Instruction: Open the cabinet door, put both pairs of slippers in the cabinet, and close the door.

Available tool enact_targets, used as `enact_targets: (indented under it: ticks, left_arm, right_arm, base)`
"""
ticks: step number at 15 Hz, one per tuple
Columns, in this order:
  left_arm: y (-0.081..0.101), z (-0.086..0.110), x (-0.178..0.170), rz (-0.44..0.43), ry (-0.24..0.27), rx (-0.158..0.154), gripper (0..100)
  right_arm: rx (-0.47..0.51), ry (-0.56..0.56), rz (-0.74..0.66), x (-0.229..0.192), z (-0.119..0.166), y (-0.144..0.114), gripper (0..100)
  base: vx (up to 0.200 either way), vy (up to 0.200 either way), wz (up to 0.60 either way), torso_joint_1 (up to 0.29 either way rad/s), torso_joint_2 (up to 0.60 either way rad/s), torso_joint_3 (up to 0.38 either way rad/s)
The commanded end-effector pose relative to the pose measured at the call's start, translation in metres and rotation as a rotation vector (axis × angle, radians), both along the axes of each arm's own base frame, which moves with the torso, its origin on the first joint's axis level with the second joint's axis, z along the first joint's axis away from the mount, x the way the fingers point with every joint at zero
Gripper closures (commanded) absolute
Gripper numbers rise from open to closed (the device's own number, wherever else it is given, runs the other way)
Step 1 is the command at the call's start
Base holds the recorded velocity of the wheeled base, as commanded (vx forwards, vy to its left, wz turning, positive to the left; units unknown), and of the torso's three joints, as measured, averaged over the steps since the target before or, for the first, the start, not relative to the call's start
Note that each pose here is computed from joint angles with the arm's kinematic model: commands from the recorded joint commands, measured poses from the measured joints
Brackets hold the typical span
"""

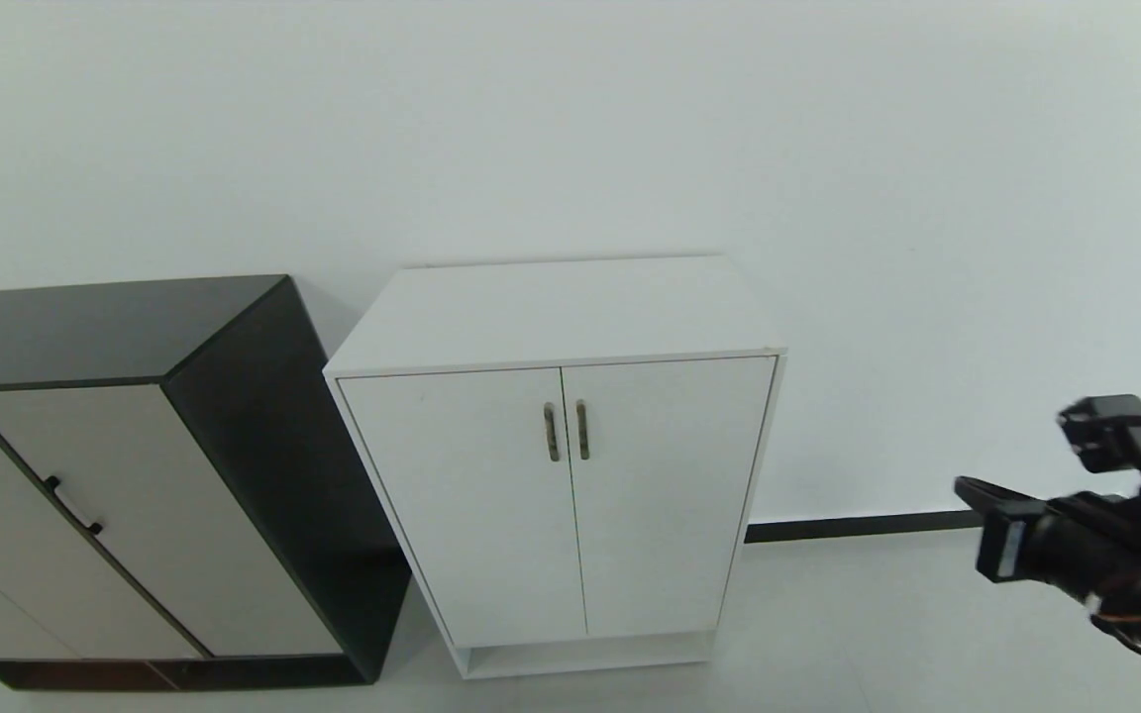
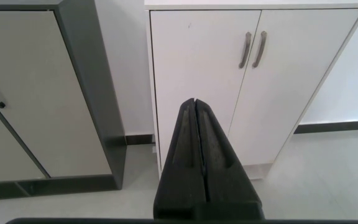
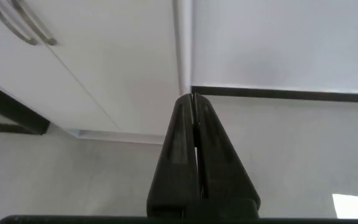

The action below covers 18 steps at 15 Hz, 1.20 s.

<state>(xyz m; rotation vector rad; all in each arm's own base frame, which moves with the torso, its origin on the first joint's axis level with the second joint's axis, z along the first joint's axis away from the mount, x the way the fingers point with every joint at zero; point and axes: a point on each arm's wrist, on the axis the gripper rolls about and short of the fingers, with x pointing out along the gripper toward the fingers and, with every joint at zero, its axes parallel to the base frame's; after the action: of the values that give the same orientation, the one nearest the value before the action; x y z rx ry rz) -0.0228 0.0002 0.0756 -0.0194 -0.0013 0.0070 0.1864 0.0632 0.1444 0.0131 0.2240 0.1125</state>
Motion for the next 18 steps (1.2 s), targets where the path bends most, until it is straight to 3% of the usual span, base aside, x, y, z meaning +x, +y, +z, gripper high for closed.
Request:
enact_targets:
  ticks: [1,6,9,18]
  left_arm:
    - [0.000,0.000,0.000,0.001,0.000,-0.001,100]
    - [0.000,0.000,0.000,0.002,0.000,-0.005,100]
    - [0.000,0.000,0.000,0.001,0.000,-0.004,100]
    - [0.000,0.000,0.000,0.001,0.000,-0.001,100]
  right_arm:
    - [-0.001,-0.093,-0.108,-0.077,-0.005,-0.039,100]
    - [-0.025,-0.065,-0.073,-0.166,-0.032,-0.063,100]
    - [0.001,-0.088,0.029,-0.204,-0.044,-0.071,100]
    - [-0.009,-0.103,0.125,-0.208,-0.058,-0.070,100]
  base:
    - [0.000,0.000,0.00,0.000,0.00,0.000]
    - [0.000,0.000,0.00,0.000,0.00,0.000]
    - [0.000,0.000,0.00,0.000,0.00,0.000]
    - [0.000,0.000,0.00,0.000,0.00,0.000]
